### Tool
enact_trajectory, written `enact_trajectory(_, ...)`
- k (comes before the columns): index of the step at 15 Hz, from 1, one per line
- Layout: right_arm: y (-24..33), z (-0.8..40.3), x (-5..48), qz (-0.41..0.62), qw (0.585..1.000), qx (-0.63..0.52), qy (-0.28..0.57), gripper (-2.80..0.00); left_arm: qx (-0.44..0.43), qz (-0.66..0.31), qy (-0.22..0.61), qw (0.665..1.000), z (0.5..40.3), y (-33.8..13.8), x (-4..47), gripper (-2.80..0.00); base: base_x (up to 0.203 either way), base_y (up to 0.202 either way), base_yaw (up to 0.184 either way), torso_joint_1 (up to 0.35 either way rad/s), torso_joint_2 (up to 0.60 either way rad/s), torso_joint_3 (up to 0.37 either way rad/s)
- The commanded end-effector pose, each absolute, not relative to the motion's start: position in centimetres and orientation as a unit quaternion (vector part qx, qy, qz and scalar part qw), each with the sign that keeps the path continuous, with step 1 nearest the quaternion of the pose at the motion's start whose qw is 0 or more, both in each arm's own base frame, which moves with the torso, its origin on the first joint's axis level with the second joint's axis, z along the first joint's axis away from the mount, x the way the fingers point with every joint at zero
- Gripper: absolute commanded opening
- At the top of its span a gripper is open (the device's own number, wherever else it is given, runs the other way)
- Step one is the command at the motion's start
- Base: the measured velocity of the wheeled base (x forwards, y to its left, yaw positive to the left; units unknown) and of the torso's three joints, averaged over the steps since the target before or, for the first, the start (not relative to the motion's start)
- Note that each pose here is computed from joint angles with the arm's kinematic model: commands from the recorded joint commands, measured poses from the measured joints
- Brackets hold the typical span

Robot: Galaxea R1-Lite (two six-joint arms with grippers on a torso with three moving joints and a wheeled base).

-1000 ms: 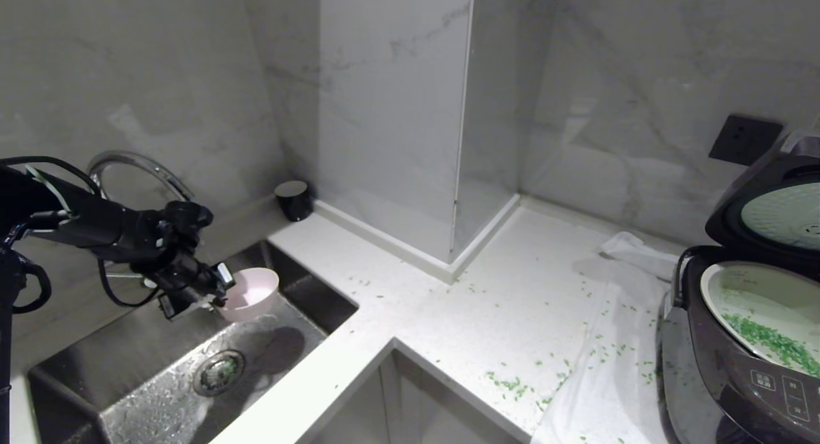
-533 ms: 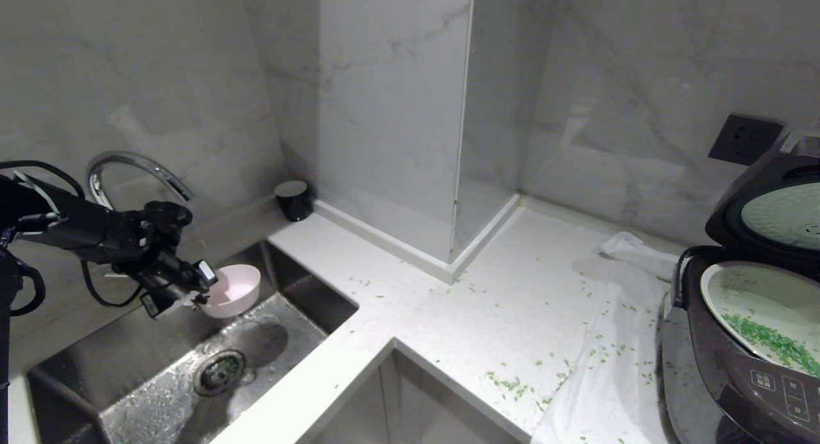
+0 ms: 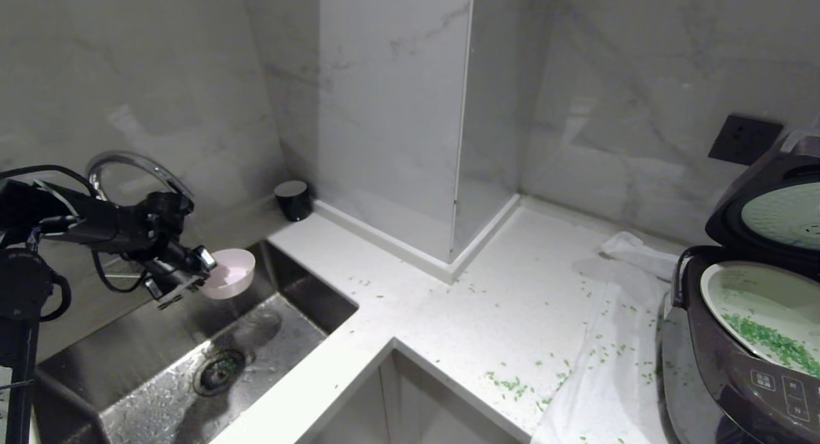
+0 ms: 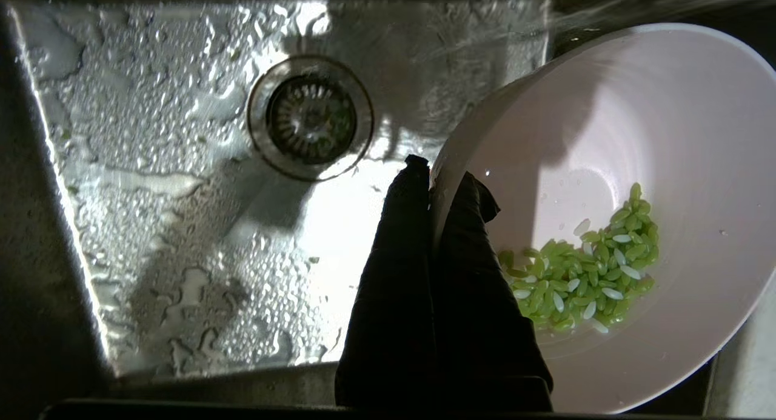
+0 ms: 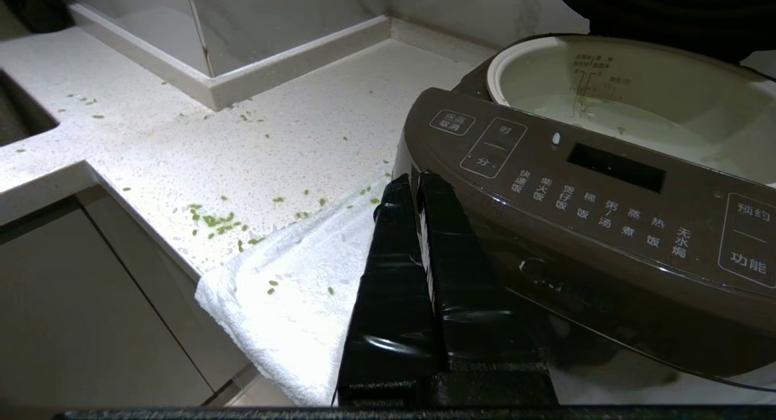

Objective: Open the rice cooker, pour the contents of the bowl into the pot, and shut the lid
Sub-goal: Fill a bowl with water from the tap

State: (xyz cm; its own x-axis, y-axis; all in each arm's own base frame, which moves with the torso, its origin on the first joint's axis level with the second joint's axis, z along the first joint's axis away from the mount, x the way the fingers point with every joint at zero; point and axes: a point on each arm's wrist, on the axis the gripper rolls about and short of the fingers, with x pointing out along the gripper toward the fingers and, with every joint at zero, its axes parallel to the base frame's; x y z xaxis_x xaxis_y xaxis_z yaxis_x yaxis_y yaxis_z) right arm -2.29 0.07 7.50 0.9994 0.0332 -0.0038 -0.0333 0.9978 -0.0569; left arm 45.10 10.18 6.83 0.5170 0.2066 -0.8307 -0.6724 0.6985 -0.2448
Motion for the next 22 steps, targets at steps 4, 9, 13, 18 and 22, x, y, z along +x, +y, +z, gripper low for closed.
enact_trajectory(4,0.1,7.4,-2.3,0.017,0.999,-0.029,0.003,-2.8,-0.278,0.303,0.385,0.826,5.7,11.1,47.0,-2.8,0.0,0.0,0.0,0.0,0.0,0.0)
enact_trajectory(9,0.1,7.4,-2.3,0.017,0.999,-0.029,0.003,-2.8,-0.283,0.306,0.375,0.828,6.4,11.5,46.9,-2.8,0.0,0.0,0.0,0.0,0.0,0.0)
enact_trajectory(13,0.1,7.5,-2.3,0.017,0.999,-0.029,0.003,-2.8,-0.291,0.31,0.371,0.826,6.5,11.7,46.9,-2.8,0.0,0.0,0.0,0.0,0.0,0.0)
enact_trajectory(18,0.1,7.4,-2.3,0.017,0.999,-0.028,0.003,-2.8,-0.313,0.313,0.331,0.834,8.5,12.4,46.8,-2.8,0.0,0.0,0.0,0.0,0.0,0.0)
enact_trajectory(22,0.1,7.5,-2.3,0.017,0.999,-0.028,0.003,-2.8,-0.314,0.312,0.327,0.835,8.3,12.5,46.7,-2.8,0.0,0.0,0.0,0.0,0.0,0.0)
